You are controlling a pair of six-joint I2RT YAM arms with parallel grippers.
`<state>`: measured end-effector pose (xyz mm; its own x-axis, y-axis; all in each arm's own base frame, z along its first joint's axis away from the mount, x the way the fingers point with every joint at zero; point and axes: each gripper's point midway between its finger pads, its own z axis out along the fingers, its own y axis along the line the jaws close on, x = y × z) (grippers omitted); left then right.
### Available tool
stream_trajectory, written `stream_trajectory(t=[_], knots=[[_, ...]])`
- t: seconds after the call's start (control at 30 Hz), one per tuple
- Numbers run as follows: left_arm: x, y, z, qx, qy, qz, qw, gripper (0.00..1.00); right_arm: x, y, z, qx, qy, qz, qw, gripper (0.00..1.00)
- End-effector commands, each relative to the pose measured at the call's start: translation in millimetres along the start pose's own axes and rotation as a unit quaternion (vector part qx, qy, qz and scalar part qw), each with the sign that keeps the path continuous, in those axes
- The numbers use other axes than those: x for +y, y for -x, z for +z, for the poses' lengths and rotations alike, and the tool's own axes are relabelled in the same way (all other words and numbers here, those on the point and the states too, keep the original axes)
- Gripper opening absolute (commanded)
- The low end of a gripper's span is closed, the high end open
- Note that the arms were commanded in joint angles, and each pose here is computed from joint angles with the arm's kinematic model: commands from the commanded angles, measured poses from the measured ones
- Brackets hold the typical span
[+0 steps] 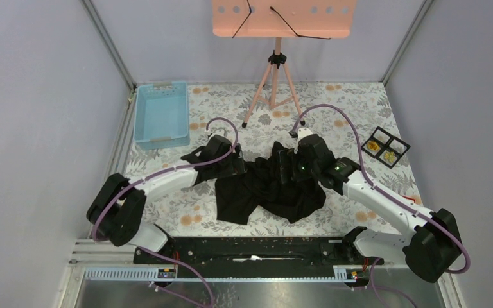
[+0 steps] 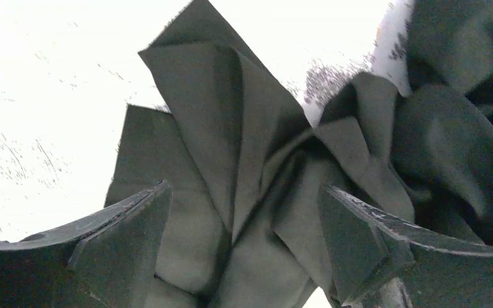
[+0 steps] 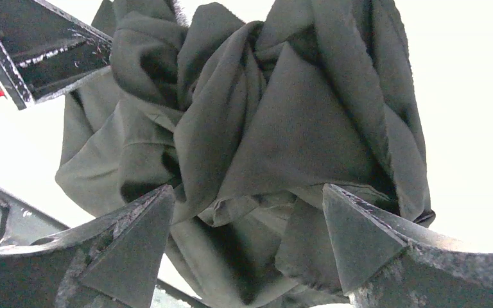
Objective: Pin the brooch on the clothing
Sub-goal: Place the clothes at the center of the board, then flatten out the clothes at the center of the board.
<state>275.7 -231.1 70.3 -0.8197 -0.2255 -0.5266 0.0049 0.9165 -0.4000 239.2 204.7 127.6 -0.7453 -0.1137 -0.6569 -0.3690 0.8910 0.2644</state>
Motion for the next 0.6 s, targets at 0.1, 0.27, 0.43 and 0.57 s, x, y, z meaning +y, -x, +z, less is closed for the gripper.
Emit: stream_trajectory(t=[0.1,0.27,0.43,0.57], knots=[[-32.9,37.1,12.6,-0.026,-0.051,-0.003,0.998,0.84,-9.2,14.5,9.2,-0.038,-0.033,-0.004,0.999,0.92],[-35.5,37.3,23.4,-0.017,-0.048,0.002,0.999,0.81,-7.8,8.8,19.4,-0.02,-0.03,-0.005,0.999,0.82],[-24.5,32.6,32.1,-0.008,-0.019,0.011,1.0,0.68,-9.0,2.7,21.8,-0.008,-0.031,-0.006,0.999,0.68],[-5.5,29.9,33.0,-0.017,0.02,0.015,1.0,0.64,-11.5,2.3,16.8,-0.013,-0.035,-0.004,0.999,0.53]])
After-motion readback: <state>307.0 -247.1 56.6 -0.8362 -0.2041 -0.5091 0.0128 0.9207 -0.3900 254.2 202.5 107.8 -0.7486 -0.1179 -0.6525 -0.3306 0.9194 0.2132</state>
